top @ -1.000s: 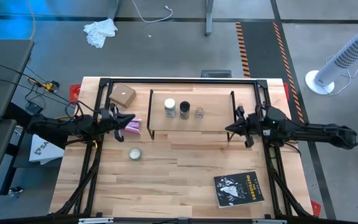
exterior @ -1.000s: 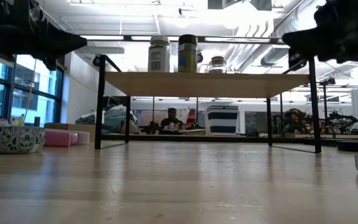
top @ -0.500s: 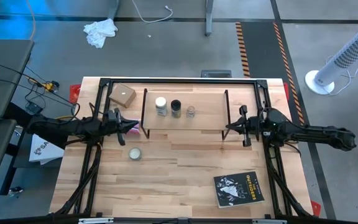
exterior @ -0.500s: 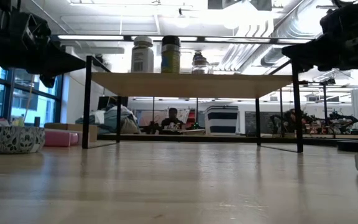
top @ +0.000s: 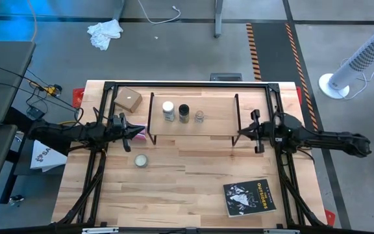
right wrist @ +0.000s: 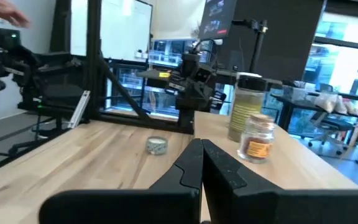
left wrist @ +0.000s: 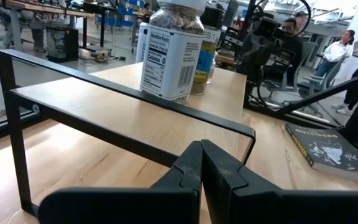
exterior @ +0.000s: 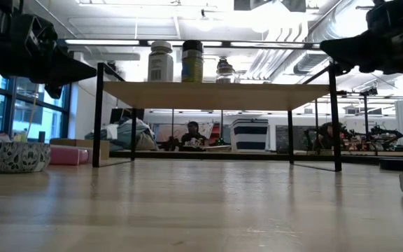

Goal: Shelf spices
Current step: Return to Home Position

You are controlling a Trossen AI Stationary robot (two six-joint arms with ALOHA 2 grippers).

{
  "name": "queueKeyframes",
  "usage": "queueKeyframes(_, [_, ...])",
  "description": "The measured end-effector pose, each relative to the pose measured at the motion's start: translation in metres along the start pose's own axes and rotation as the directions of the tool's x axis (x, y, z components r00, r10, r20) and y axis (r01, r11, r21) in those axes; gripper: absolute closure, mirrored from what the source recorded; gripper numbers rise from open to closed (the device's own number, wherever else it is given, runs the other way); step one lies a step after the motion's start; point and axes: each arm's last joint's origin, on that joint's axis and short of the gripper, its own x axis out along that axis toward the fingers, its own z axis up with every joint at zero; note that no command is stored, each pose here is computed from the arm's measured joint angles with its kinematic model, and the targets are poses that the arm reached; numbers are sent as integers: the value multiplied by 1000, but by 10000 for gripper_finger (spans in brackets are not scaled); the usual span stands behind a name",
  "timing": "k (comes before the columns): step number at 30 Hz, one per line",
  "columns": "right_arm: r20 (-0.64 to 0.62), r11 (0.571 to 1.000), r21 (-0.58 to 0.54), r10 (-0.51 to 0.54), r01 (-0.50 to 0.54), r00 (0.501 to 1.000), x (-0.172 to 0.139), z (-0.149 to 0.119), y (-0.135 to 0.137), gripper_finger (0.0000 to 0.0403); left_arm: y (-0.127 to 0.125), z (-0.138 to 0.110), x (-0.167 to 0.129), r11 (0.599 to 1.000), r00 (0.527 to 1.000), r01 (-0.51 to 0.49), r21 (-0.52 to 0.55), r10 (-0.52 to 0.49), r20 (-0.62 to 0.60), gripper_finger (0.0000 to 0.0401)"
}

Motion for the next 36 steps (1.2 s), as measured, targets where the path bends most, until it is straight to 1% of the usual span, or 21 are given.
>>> queueKeyframes(7, [-56,999,21,32,-31,998,-9,-4,6,402,0,0,0,1000,1000,0,0,0,0,400])
queueKeyframes(12, [-85,999,30,36,-34,996,-14,-7,7,402,0,0,0,1000,1000,0,0,0,0,400])
queueKeyframes(17, [-80,999,29,36,-34,996,-20,-7,9,402,0,0,0,1000,1000,2,-2,-2,5,400])
queueKeyframes(21, [-27,1000,12,27,-27,999,-21,-1,9,402,0,2,-2,1000,1000,7,-12,-7,24,400])
queueKeyframes(29, [-66,999,24,34,-32,997,-21,-5,9,402,1,10,-8,998,994,30,-52,-24,111,400])
queueKeyframes(36, [-68,999,25,34,-32,997,-21,-5,9,402,1,10,-8,998,993,30,-52,-24,112,400])
